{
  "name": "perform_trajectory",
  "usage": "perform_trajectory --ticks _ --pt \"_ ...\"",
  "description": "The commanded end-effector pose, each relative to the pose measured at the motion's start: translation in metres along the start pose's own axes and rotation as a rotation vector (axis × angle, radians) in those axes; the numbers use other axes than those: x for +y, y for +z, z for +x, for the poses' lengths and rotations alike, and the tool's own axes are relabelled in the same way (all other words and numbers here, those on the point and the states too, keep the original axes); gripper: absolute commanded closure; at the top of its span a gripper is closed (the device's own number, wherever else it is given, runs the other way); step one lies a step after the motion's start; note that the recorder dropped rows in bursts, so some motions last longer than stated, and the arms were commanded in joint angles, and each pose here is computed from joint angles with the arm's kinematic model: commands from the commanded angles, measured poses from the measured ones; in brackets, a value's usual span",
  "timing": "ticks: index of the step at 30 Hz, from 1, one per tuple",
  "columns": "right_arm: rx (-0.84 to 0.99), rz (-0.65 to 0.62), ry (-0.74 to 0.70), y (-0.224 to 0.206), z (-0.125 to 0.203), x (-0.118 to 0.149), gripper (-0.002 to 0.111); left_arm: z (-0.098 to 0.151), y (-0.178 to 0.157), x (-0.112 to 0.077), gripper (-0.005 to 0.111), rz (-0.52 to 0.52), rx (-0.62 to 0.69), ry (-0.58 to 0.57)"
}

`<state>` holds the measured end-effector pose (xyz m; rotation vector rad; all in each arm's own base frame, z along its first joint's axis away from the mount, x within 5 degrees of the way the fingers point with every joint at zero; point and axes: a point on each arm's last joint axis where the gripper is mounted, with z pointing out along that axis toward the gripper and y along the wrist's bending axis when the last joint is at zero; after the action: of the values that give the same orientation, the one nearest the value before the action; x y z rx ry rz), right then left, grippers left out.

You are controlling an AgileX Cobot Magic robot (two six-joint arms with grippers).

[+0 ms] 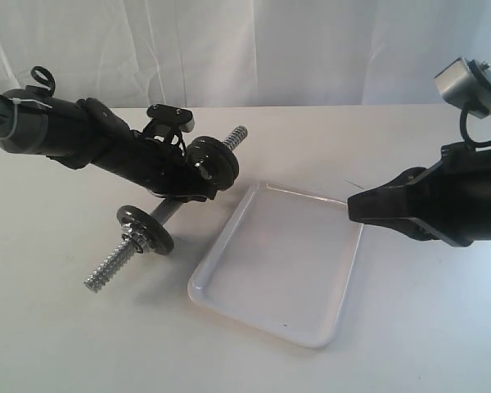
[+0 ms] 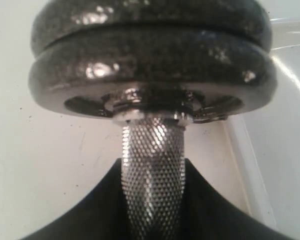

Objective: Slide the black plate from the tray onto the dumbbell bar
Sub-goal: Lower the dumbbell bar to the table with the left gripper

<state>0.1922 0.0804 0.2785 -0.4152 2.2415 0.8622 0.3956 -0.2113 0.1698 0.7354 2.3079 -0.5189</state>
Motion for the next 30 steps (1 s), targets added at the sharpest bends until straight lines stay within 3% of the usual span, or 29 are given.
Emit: perform_trajectory --ticks 1,12,27,30 --pt "-0.003 -0.01 0.009 -0.001 0.002 0.001 0.108 -0.032 -0.025 -0.004 0.107 -0.021 -0.141 -0.046" --pt "0.006 -0.021 0.008 -0.001 0.002 0.002 0.108 -0.019 -0.008 -0.002 0.107 0.01 -0.076 -0.057" --pt "0.004 -0.018 0.002 -0.001 0.002 0.002 0.108 -0.018 -0.008 -0.003 0.107 0.015 -0.072 -0.056" --pt "0.004 -0.018 -0.001 -0.001 0.002 0.002 0.108 -0.018 -0.008 -0.003 0.1 0.019 -0.069 -0.055"
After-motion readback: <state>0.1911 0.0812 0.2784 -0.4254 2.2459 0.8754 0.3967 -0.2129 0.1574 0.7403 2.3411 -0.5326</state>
